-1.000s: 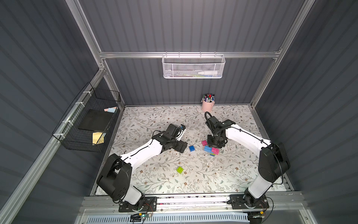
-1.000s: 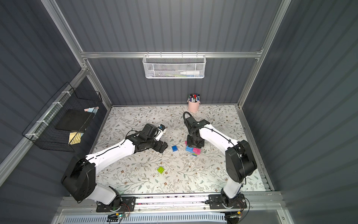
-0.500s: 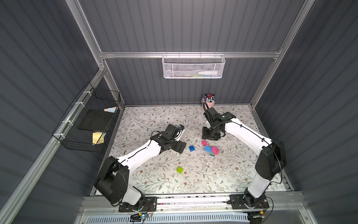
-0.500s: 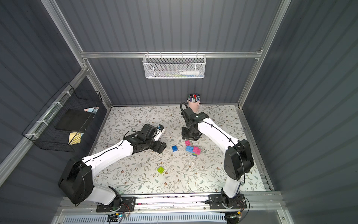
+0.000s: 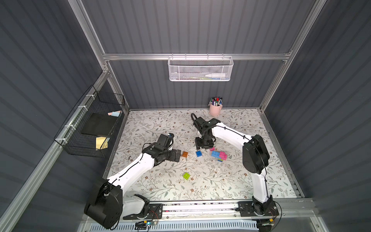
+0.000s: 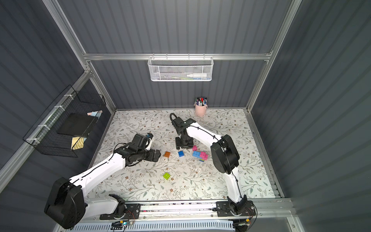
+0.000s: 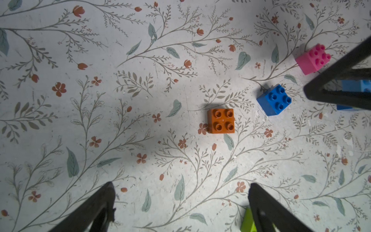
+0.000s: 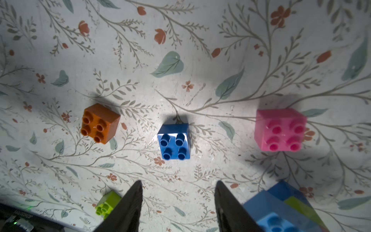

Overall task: Assemble the number 4 with lego
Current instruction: Pick up the lego brick from the center of the board, then assemble the lego brick with the lego brick.

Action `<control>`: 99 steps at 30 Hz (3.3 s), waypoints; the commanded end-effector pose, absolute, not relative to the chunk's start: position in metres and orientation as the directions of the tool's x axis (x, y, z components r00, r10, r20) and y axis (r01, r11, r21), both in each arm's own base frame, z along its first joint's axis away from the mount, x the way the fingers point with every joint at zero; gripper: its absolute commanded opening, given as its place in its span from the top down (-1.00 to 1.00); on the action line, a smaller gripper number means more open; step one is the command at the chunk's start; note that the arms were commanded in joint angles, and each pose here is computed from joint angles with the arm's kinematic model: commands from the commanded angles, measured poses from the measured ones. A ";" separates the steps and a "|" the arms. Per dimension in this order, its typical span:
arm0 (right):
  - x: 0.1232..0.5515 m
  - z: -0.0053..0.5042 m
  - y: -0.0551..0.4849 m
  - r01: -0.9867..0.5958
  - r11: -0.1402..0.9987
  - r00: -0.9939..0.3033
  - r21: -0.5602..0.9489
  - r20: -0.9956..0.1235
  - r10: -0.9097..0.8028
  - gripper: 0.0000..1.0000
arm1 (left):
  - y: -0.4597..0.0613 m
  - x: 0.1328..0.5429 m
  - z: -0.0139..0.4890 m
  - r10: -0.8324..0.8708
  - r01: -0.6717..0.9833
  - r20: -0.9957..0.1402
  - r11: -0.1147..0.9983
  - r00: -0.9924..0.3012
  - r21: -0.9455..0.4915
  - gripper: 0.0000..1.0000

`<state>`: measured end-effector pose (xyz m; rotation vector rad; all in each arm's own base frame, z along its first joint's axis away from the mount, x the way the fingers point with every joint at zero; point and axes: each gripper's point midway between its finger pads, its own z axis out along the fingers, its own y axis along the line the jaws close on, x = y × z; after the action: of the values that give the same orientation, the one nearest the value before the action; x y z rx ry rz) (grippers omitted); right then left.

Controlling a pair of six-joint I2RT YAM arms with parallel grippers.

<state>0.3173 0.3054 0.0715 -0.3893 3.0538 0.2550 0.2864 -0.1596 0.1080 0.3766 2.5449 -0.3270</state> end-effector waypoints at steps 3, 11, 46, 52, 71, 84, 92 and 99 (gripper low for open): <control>0.315 0.053 0.304 -0.298 0.950 -0.955 0.090 -0.041 -0.295 -0.19 | -0.160 0.284 0.112 0.162 0.313 -0.548 0.930 -0.821 -0.193 -0.98; 0.312 0.035 0.309 -0.324 0.943 -0.946 0.080 -0.006 -0.324 -0.17 | -0.163 0.285 0.112 0.160 0.318 -0.550 0.926 -0.820 -0.204 -0.99; 0.315 0.143 0.254 -0.128 0.991 -0.980 0.024 -0.155 -0.123 0.51 | -0.188 0.317 0.114 0.238 0.414 -0.581 0.890 -0.778 -0.190 -0.99; 0.297 0.154 0.213 0.017 0.999 -0.991 0.028 -0.132 0.020 0.52 | -0.198 0.326 0.113 0.241 0.431 -0.583 0.877 -0.776 -0.211 -0.99; 0.268 0.117 0.168 0.243 0.970 -0.970 -0.023 -0.025 0.242 0.54 | -0.202 0.324 0.105 0.252 0.446 -0.571 0.865 -0.781 -0.229 -0.99; 0.273 0.106 0.168 0.316 0.949 -0.948 0.011 -0.036 0.316 0.54 | -0.201 0.321 0.106 0.257 0.450 -0.569 0.864 -0.781 -0.227 -0.99; 0.277 0.100 0.170 0.324 0.946 -0.945 0.024 -0.030 0.324 0.54 | -0.201 0.321 0.107 0.260 0.452 -0.570 0.863 -0.780 -0.226 -0.99; 0.270 0.089 0.170 0.327 0.945 -0.945 0.008 0.010 0.327 0.55 | -0.200 0.319 0.106 0.266 0.454 -0.564 0.863 -0.782 -0.223 -0.99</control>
<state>0.2786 0.1756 0.0999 0.4625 3.0691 0.0572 0.3221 -0.2006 0.1023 0.4947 2.5070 -0.4718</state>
